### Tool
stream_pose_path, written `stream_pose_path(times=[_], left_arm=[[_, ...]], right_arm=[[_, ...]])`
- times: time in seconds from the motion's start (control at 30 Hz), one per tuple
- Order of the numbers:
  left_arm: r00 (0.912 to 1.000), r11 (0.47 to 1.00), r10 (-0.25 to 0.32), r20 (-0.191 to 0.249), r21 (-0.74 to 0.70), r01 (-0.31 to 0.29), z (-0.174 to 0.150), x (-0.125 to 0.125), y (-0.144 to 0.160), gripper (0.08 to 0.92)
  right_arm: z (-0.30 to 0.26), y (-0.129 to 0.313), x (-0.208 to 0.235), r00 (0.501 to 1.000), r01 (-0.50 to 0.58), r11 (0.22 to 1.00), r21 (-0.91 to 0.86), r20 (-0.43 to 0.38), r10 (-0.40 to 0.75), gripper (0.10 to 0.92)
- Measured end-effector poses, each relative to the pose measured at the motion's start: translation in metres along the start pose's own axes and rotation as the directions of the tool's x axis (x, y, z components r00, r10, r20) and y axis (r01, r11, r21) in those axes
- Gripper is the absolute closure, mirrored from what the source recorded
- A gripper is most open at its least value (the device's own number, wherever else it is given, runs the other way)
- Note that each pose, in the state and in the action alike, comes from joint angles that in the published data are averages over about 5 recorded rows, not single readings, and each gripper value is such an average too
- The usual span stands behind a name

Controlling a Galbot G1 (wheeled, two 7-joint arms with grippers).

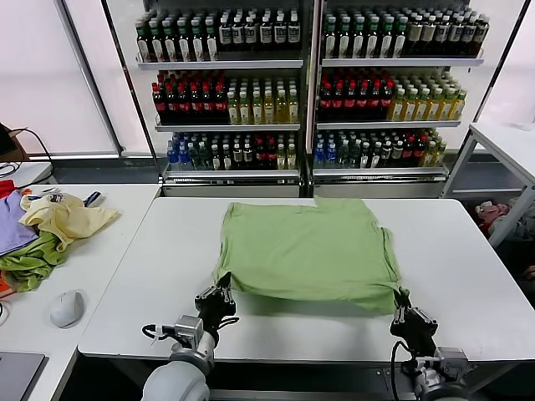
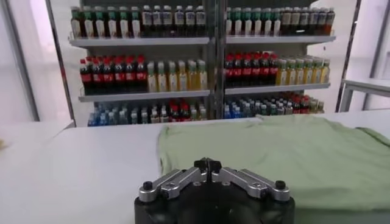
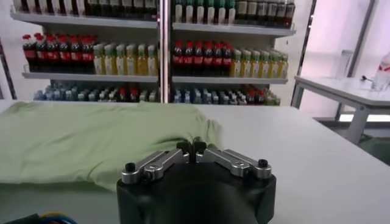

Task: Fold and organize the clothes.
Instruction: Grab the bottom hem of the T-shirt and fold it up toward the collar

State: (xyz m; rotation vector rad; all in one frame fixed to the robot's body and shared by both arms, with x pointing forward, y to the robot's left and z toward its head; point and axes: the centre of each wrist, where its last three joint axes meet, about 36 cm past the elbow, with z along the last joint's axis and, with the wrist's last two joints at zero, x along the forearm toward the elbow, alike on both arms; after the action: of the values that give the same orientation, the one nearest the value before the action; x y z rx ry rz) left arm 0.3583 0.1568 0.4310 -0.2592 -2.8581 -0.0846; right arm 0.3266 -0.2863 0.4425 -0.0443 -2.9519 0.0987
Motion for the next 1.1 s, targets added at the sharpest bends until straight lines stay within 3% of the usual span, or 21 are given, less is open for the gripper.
stream_pose_path(times=[0.7,1.1], left_arm=[[0.9999,0.991,-0.007,0.009,-0.136,0.008,-0.007,-0.082,0.0,0.915],[0.9988,0.969,-0.045,-0.017,-0.245,0.04,-0.004,-0.119,-0.004,0.915]], right_arm=[[-0.011,-0.013,-0.095,1.0,-0.014,0.996,0.093,0.015,0.013,0.896],[-0.007,-0.009,-0.131,1.0,-0.024,0.992,0.121,0.003,0.024,0.896]])
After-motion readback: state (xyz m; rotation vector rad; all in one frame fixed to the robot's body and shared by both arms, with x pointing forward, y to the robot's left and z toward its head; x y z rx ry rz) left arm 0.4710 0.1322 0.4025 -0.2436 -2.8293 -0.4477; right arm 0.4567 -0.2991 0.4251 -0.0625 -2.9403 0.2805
